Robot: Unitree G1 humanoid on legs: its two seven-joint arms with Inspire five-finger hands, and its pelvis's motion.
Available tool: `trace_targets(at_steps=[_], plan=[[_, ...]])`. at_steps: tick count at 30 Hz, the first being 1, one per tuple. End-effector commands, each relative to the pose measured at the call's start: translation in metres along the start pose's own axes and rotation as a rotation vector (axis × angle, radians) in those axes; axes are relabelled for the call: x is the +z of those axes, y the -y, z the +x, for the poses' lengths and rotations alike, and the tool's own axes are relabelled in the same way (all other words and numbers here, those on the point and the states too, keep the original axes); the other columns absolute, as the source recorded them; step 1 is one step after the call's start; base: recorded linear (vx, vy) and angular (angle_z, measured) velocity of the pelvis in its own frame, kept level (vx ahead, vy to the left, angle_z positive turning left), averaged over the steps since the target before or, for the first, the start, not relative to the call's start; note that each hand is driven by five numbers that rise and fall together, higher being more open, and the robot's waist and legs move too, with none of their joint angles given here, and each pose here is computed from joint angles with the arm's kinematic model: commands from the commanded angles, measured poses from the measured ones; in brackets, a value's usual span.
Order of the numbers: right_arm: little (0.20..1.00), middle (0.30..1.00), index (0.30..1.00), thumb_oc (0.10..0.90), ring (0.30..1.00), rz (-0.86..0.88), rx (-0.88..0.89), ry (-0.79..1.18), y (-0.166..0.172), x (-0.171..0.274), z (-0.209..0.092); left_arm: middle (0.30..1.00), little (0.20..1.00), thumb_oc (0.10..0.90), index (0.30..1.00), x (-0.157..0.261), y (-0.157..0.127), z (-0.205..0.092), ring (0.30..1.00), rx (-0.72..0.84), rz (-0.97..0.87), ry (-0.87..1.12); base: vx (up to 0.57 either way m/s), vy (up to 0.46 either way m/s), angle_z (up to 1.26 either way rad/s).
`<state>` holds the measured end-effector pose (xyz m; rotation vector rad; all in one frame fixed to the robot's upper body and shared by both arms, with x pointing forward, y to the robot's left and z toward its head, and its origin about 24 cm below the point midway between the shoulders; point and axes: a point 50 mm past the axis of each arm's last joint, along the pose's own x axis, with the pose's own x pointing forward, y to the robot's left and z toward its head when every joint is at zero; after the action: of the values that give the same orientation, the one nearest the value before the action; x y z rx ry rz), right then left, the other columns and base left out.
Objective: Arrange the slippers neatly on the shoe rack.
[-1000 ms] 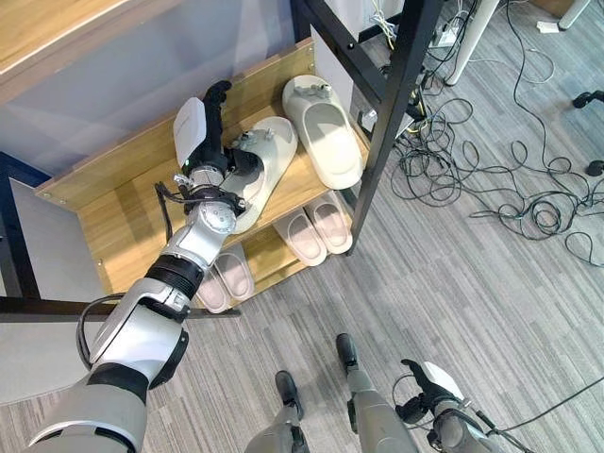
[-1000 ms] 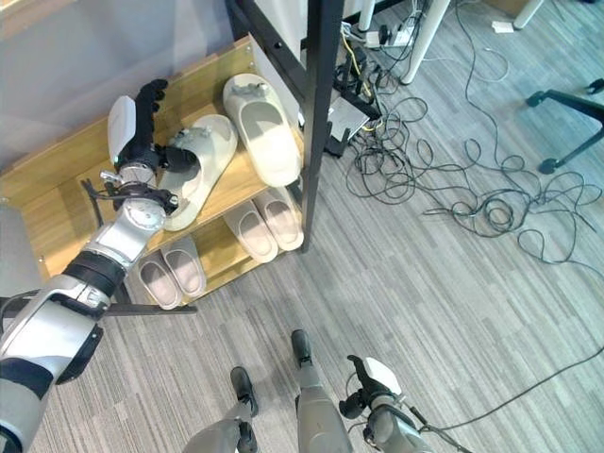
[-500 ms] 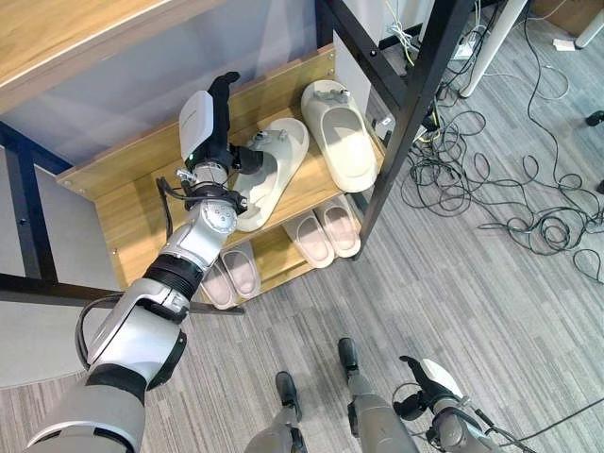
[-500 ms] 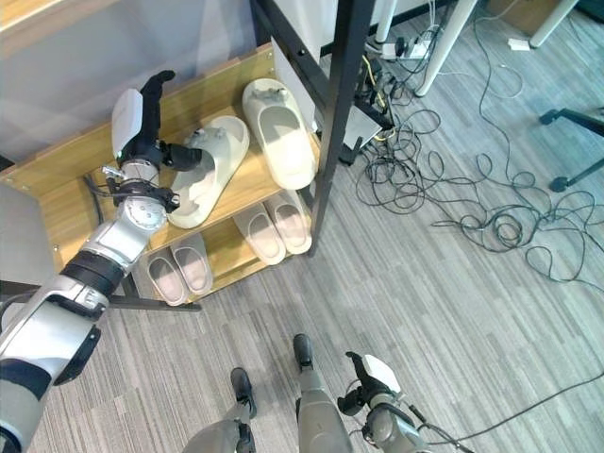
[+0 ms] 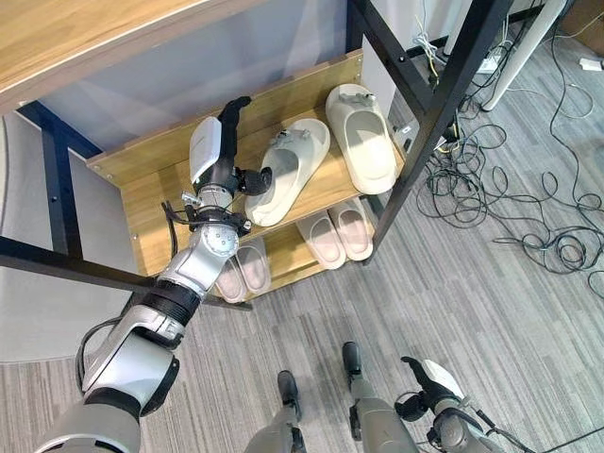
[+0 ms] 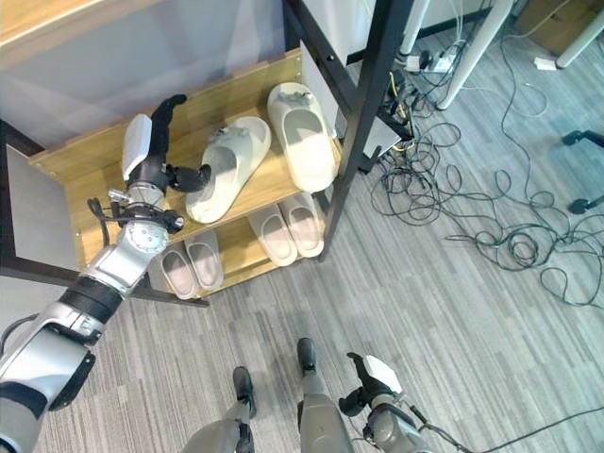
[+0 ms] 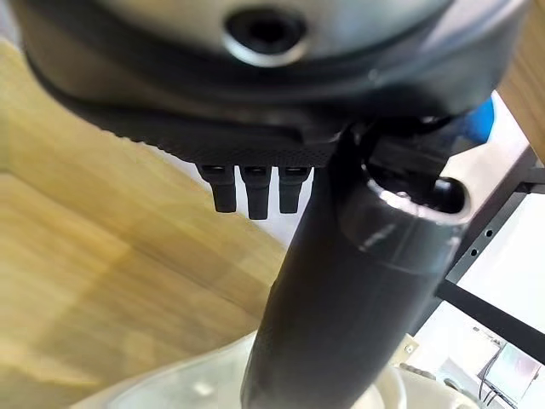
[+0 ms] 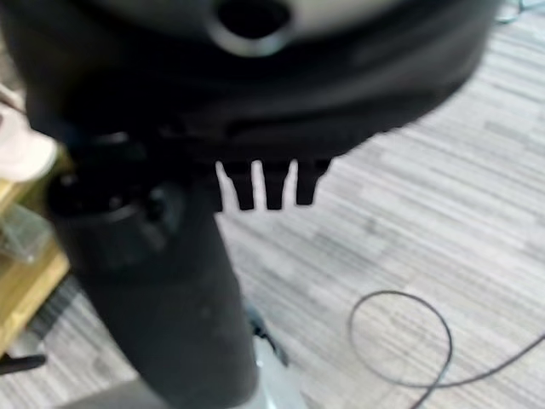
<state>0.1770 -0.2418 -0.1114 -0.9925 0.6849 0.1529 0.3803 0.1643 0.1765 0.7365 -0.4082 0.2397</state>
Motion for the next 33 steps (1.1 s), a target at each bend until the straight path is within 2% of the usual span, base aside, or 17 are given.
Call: trace_targets(at_steps=[1, 2, 3, 4, 9, 10, 21, 33], plan=[[0.9, 0.9, 0.9, 0.8, 0.9, 0.014, -0.003, -0.052, -0.005, -0.019, -0.009, 0.9, 0.9, 0.8, 0.9, 0.031, -0.04, 0.02, 0.9, 0.149, -0.114, 0.154, -0.03, 0.01, 0.0], [0.9, 0.9, 0.9, 0.8, 0.9, 0.012, -0.002, -0.058, -0.005, -0.019, -0.009, 0.9, 0.9, 0.8, 0.9, 0.026, -0.034, 0.013, 0.9, 0.123, -0.198, 0.127, 0.0, 0.0, 0.0], [0.9, 0.9, 0.9, 0.8, 0.9, 0.011, -0.001, -0.058, -0.005, -0.02, -0.009, 0.9, 0.9, 0.8, 0.9, 0.025, -0.034, 0.012, 0.9, 0.122, -0.198, 0.125, 0.0, 0.0, 0.0], [0.9, 0.9, 0.9, 0.8, 0.9, 0.007, 0.006, -0.064, -0.006, -0.019, -0.009, 0.9, 0.9, 0.8, 0.9, 0.02, -0.024, 0.003, 0.9, 0.082, -0.354, 0.08, 0.0, 0.0, 0.0], [0.9, 0.9, 0.9, 0.8, 0.9, 0.006, 0.006, -0.065, -0.006, -0.019, -0.009, 0.9, 0.9, 0.8, 0.9, 0.019, -0.024, 0.002, 0.9, 0.081, -0.355, 0.079, -0.01, 0.003, 0.05], [0.9, 0.9, 0.9, 0.8, 0.9, 0.005, 0.011, -0.074, -0.006, -0.02, -0.009, 0.9, 0.9, 0.8, 0.9, 0.014, -0.013, -0.014, 0.9, 0.028, -0.6, 0.024, -0.04, 0.017, 0.04], [0.9, 0.9, 0.9, 0.8, 0.9, -0.004, 0.023, -0.082, -0.01, -0.02, -0.011, 0.9, 0.9, 0.8, 0.9, 0.015, 0.014, -0.039, 0.9, -0.092, -0.79, -0.031, -0.01, 0.001, 0.03], [0.9, 0.9, 0.9, 0.8, 0.9, -0.009, 0.021, -0.069, -0.013, -0.015, -0.01, 0.9, 0.9, 0.8, 0.9, 0.032, 0.041, -0.061, 0.9, -0.216, -0.887, -0.03, 0.0, 0.0, 0.0]])
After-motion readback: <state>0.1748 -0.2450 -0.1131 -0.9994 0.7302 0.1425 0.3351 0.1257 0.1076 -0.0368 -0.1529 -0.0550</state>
